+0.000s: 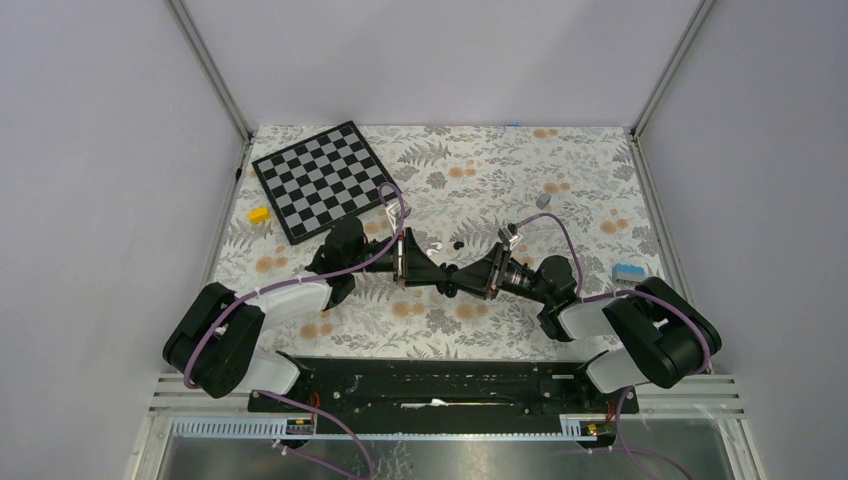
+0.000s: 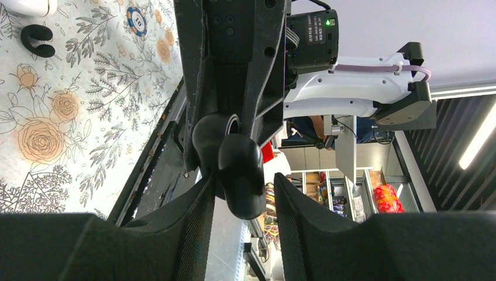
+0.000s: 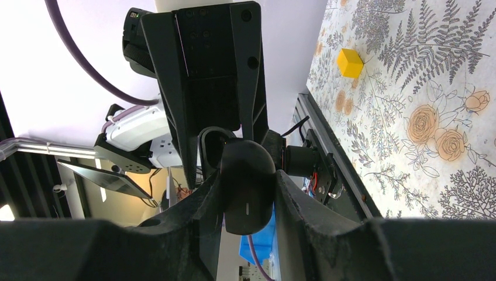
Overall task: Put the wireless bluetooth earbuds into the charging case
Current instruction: Open the charging case.
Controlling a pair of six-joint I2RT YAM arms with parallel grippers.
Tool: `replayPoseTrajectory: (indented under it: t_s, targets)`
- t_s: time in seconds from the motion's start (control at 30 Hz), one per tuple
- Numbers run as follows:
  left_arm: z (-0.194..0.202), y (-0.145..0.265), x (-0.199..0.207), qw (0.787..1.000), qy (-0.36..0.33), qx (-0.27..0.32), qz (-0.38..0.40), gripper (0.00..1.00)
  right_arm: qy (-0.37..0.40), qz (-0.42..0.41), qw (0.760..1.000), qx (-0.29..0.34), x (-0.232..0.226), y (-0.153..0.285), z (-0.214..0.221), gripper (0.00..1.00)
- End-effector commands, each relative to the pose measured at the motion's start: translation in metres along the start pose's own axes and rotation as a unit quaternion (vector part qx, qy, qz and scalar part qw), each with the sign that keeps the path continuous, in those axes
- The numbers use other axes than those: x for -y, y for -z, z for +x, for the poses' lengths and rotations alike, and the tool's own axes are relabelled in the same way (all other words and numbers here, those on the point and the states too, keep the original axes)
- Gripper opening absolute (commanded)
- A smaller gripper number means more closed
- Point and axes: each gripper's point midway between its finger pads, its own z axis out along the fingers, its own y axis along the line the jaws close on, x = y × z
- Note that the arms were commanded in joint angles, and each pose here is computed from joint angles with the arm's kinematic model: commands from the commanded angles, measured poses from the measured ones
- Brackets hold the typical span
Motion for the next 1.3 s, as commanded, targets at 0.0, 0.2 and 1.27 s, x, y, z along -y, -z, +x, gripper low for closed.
replayPoseTrajectory:
  t_s: [0.0, 0.2, 1.27]
  targets:
    - [-0.002, -0.002, 0.006, 0.999, -0.034, -0.002, 0.009, 0.42, 0.027, -0.031, 0.999, -0.003, -0.017, 0.000, 0.000, 0.00]
    - [-0.003, -0.002, 0.008, 0.999, -0.037, 0.000, 0.009, 0.33, 0.027, -0.030, 0.999, -0.003, -0.016, -0.001, 0.000, 0.00]
    - [-0.026, 0.035, -0.013, 0.995, -0.044, 0.066, -0.066, 0.00, 0.144, 0.289, 0.942, 0.090, 0.048, 0.043, -0.048, 0.82]
